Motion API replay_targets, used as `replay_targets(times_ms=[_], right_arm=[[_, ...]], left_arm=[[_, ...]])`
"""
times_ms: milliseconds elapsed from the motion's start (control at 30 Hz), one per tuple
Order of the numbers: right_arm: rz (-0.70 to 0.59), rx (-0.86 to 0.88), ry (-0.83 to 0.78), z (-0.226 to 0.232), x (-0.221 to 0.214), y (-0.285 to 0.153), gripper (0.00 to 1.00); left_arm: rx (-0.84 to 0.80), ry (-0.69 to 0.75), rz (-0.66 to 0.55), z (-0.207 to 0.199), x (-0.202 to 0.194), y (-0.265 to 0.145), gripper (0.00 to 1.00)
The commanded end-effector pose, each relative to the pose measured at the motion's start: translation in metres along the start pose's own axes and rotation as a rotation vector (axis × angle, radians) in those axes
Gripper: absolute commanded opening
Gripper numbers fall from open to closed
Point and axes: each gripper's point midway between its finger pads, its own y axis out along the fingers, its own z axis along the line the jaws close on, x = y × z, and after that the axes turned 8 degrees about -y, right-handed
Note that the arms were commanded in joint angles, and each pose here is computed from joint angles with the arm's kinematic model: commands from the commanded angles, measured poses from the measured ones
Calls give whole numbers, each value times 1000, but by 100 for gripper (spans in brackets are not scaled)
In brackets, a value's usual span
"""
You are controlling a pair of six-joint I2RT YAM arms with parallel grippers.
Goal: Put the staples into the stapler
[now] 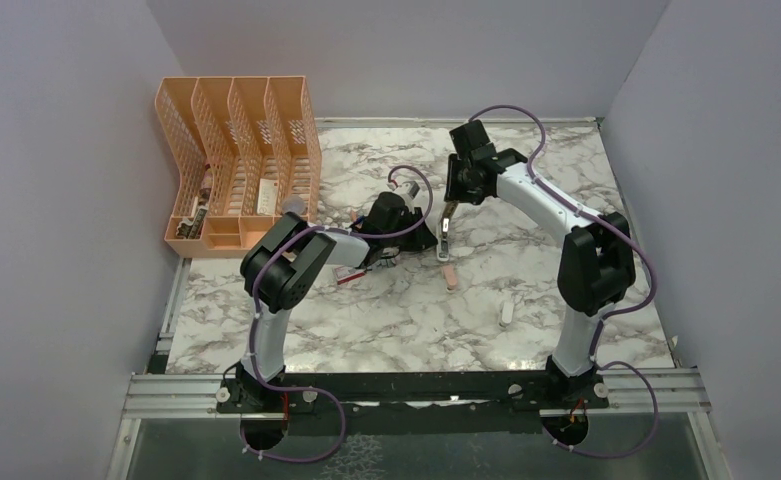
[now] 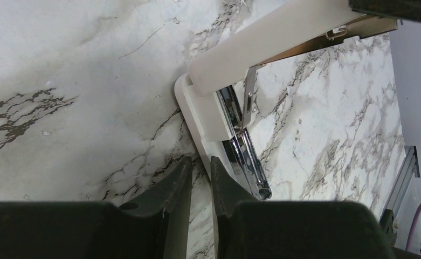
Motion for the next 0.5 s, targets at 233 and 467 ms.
replay_targets(times_ms=[233,467], right_arm=[[-28,3,-9,9,9,1,28],[-30,-3,0,12,11,1,28]], left_arm=[[4,-23,66,13,-21,6,22],[-12,-4,66,9,-20,5,19]])
